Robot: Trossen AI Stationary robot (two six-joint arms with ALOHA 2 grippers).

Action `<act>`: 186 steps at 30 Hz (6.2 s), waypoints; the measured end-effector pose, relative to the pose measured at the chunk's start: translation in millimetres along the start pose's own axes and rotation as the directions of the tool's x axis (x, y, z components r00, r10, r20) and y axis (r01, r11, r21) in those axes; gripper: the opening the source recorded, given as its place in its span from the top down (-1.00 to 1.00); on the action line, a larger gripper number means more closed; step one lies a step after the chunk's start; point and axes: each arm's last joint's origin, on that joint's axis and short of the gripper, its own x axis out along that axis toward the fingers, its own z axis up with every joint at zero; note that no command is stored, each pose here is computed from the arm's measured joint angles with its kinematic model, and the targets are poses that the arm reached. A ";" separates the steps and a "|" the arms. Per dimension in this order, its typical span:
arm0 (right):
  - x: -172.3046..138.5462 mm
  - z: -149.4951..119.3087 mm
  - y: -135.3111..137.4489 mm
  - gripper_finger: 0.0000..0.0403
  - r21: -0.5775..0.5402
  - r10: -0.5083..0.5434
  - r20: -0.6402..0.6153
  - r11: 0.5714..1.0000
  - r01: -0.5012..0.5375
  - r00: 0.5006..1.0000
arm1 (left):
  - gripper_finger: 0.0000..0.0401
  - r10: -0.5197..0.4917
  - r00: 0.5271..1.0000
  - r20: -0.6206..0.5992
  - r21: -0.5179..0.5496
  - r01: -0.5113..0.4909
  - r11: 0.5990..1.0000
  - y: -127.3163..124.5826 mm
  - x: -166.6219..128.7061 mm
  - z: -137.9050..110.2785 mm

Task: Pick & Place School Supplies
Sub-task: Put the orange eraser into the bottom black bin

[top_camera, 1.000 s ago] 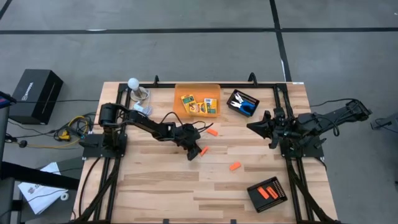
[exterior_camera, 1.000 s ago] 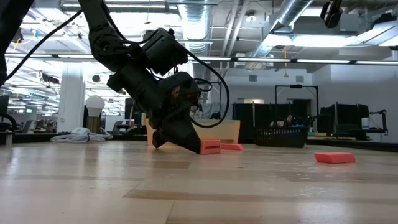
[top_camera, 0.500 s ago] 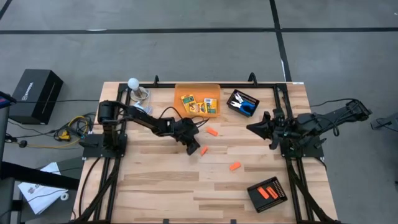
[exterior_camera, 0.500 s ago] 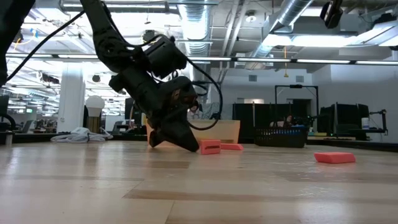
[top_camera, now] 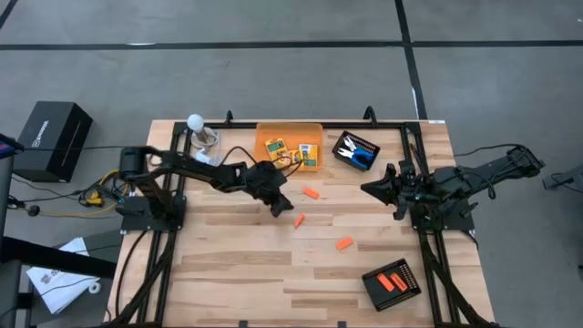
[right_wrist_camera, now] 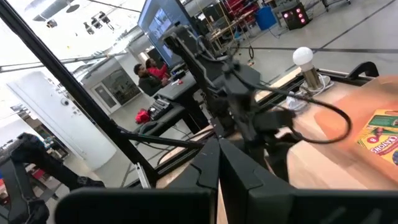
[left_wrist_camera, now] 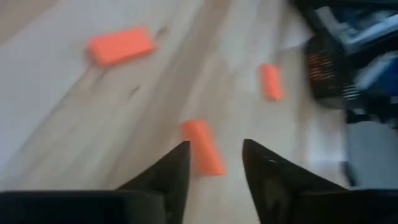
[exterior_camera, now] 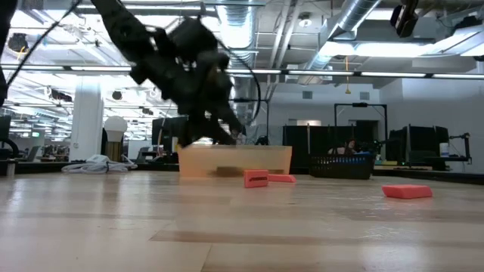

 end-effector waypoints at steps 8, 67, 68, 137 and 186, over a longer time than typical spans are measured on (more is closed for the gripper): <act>-7.3 8.7 -5.8 1.00 0.009 -0.019 0.046 1.000 0.019 0.999 | 0.09 0.071 0.991 -0.115 0.076 -0.063 0.995 -27.2 -25.5 15.8; -47.4 23.8 -29.0 -0.01 -0.041 -0.047 0.083 0.998 0.050 0.995 | 0.12 0.257 0.857 -0.446 -0.051 -0.311 0.949 -45.8 72.0 22.8; -47.2 23.2 -29.3 -0.01 -0.043 -0.050 0.077 0.998 0.054 0.996 | 0.12 0.257 0.857 -0.446 -0.053 -0.312 0.949 -46.3 72.0 22.6; 17.7 37.4 -30.5 0.04 0.020 0.041 0.163 0.999 -0.045 0.986 | 0.87 -0.385 0.842 0.379 0.313 0.275 0.909 -113.5 -57.3 154.4; 87.9 86.6 -49.3 0.37 -0.025 0.158 -0.007 0.987 -0.159 0.987 | 0.87 -0.423 0.811 0.405 0.347 0.292 0.891 -104.7 -69.9 166.1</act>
